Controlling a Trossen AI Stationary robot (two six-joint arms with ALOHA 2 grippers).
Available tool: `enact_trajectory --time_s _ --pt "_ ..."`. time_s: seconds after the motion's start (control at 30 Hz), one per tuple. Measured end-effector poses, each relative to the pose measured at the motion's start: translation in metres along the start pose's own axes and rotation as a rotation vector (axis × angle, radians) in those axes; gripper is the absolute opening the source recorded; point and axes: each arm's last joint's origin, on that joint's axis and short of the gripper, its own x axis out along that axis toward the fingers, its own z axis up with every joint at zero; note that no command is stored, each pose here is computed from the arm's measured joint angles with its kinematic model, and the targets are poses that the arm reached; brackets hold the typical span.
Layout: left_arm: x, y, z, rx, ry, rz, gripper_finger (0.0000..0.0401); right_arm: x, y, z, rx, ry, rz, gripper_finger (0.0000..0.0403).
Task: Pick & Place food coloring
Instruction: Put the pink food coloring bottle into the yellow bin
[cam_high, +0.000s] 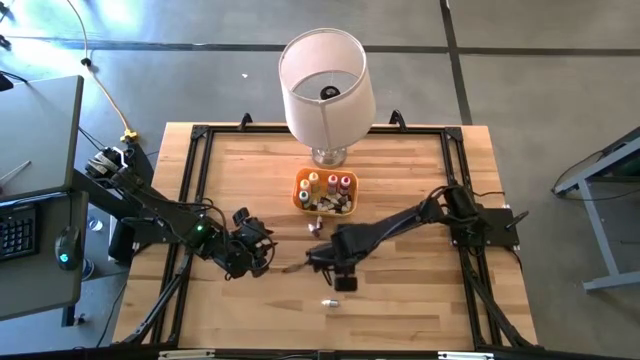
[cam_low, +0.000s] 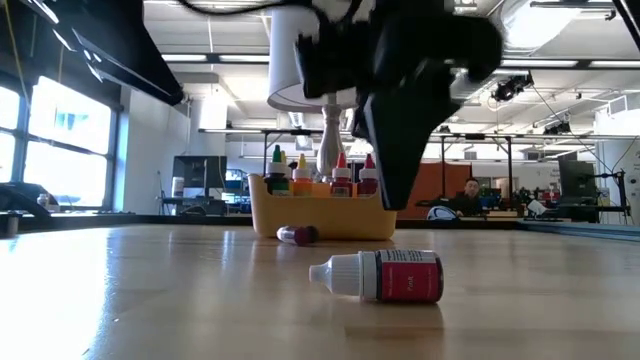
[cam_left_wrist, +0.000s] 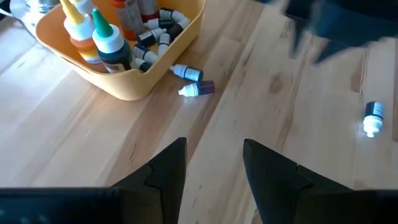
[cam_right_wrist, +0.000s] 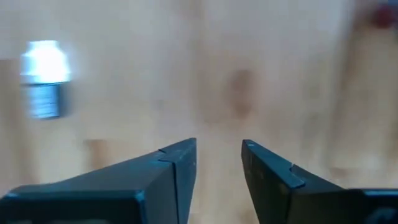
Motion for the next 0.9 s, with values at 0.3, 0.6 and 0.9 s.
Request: enact_trajectory --time_s 0.3,0.6,0.9 --pt "0.000 0.000 0.001 -0.031 -0.008 -0.002 0.0156 -0.001 0.074 -0.008 -0.206 -0.210 0.072 0.0124" --pt "0.000 -0.001 0.001 -0.033 -0.015 -0.010 0.0156 0.011 0.104 -0.013 -0.230 -0.319 0.054 0.0124" --pt "0.000 -0.001 0.002 0.013 -0.017 -0.009 0.0156 0.029 0.097 -0.009 -0.187 -0.286 0.031 0.0124"
